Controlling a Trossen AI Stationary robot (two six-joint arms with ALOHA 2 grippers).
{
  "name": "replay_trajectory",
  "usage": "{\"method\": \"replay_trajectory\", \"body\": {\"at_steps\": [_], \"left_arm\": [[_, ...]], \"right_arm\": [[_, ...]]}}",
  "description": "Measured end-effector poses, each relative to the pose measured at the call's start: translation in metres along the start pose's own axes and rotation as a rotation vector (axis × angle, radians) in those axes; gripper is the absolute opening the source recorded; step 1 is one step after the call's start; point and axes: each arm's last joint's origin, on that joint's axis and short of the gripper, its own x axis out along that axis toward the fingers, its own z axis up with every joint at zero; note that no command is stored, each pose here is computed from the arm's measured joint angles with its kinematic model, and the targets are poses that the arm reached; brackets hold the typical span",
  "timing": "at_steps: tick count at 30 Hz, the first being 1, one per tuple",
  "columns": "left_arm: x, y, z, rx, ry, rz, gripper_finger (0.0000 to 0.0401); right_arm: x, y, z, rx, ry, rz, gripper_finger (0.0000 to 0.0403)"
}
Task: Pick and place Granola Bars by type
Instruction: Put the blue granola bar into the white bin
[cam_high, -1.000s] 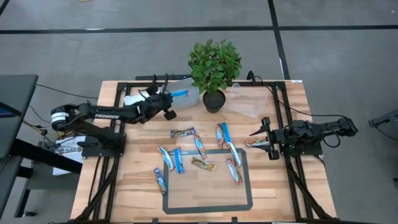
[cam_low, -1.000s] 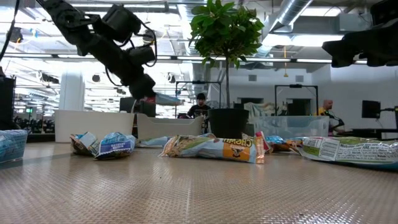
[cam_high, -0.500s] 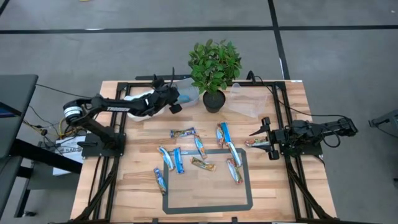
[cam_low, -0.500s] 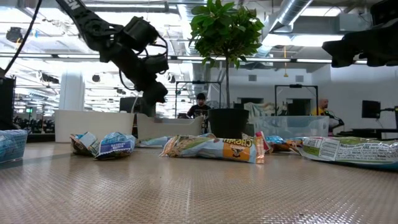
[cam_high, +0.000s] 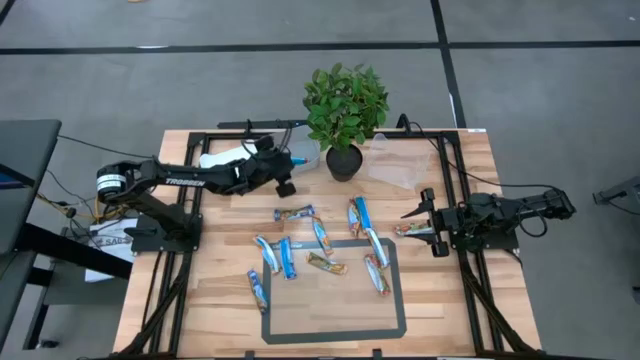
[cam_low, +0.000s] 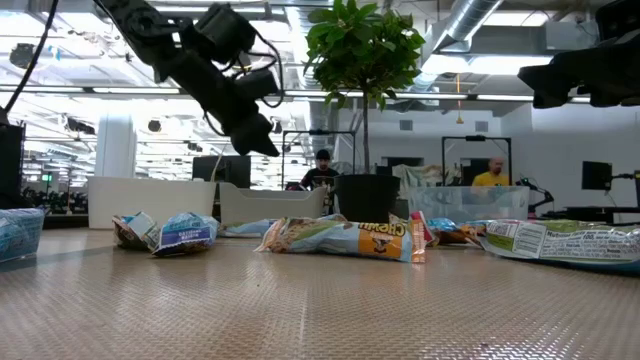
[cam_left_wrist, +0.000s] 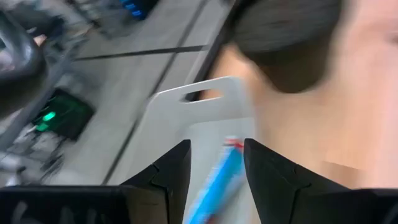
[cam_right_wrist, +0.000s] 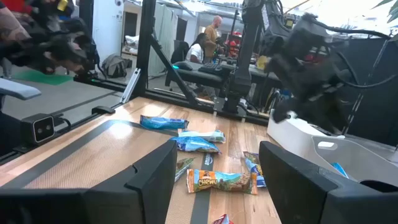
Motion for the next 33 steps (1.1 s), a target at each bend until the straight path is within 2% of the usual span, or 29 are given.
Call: {"method": "replay_trajectory", "body": {"at_steps": [5, 13, 19, 23, 28, 33], "left_arm": [[-0.023, -0.028, 0.005, 0.054, -0.015, -0.181, 0.0140], [-0.052, -0.072, 0.001, 0.118, 0.028, -0.481, 0.0140], [-0.060, -0.081, 0.000, 0.155, 0.041, -0.455, 0.0140], [-0.054, -0.083, -0.003, 0.121, 0.074, -0.449, 0.0139], [-0.037, -0.086, -0.013, 0.018, 0.174, -0.408, 0.0139], [-0.026, -0.089, -0.019, 0.013, 0.245, -0.409, 0.0149]], "right_arm": [[0.000, 0.000, 0.000, 0.000, 0.000, 0.000, 0.0223], [0.000, 0.000, 0.000, 0.000, 0.000, 0.000, 0.0224], [0.000, 0.000, 0.000, 0.000, 0.000, 0.000, 0.0224], [0.000, 0.000, 0.000, 0.000, 0.000, 0.000, 0.0223], [0.000, 0.000, 0.000, 0.000, 0.000, 0.000, 0.0224], [0.000, 0.000, 0.000, 0.000, 0.000, 0.000, 0.0224]]}}
